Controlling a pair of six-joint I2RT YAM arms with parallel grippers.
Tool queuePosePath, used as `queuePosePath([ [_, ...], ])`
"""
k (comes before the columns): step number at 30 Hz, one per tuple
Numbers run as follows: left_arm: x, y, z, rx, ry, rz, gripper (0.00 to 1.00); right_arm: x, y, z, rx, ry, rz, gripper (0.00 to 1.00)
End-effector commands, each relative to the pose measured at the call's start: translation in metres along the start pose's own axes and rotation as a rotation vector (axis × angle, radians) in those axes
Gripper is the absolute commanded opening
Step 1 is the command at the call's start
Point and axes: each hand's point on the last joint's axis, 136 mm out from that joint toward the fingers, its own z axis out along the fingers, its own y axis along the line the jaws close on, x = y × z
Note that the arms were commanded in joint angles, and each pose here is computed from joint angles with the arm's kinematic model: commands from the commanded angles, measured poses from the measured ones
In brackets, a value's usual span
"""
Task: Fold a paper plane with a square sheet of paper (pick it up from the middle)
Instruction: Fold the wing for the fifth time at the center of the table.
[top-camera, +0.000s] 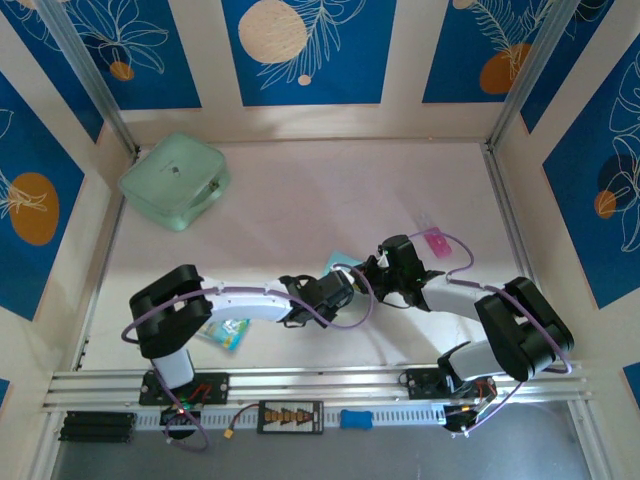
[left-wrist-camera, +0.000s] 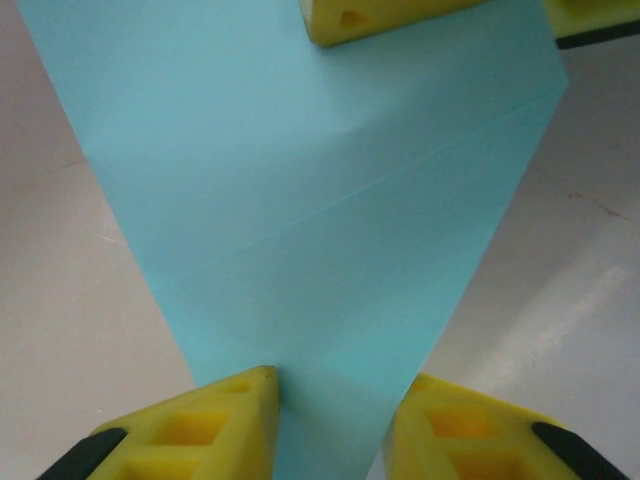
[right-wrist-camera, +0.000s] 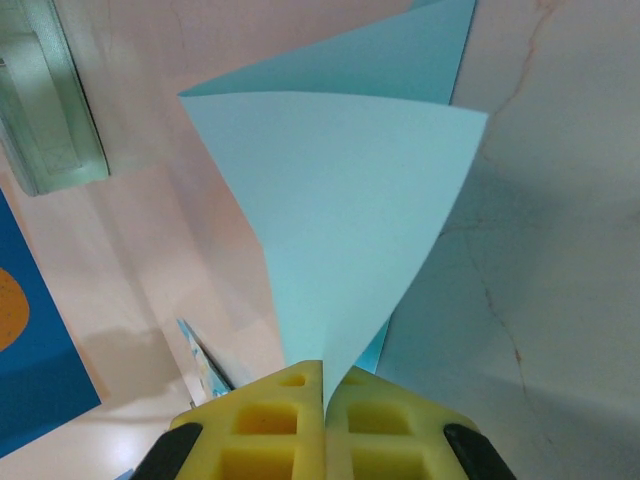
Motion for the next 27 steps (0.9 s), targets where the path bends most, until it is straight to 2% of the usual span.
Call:
queuePosePath([
  [1,-0.0023,0.0025,-0.0015,-0.042,0.006,0.032,0.36,0.0011,0.0115,0.0003,-0.017,0.014,-0.002,0.02],
  [5,-0.0045,-0.0006,-0.0043,-0.032,-0.014,0.04,0.41,0.0002,0.0129,0.0006,-0.02,0.014,-0.003,0.02],
  [17,-0.0083,-0.0036,-0.011,-0.029,-0.055,0.058,0.48,0.0001,0.0117,0.0015,-0.016,0.015,0.0,0.02],
  [24,-0.0057,-0.0015,-0.0064,-0.053,-0.029,0.067,0.35,0.0004,0.0133,0.0005,-0.02,0.015,-0.003,0.02],
  [27,-0.0043,0.001,-0.0054,-0.068,-0.024,0.07,0.34,0.0008,0.0118,0.0003,-0.017,0.015,0.0,0.02],
])
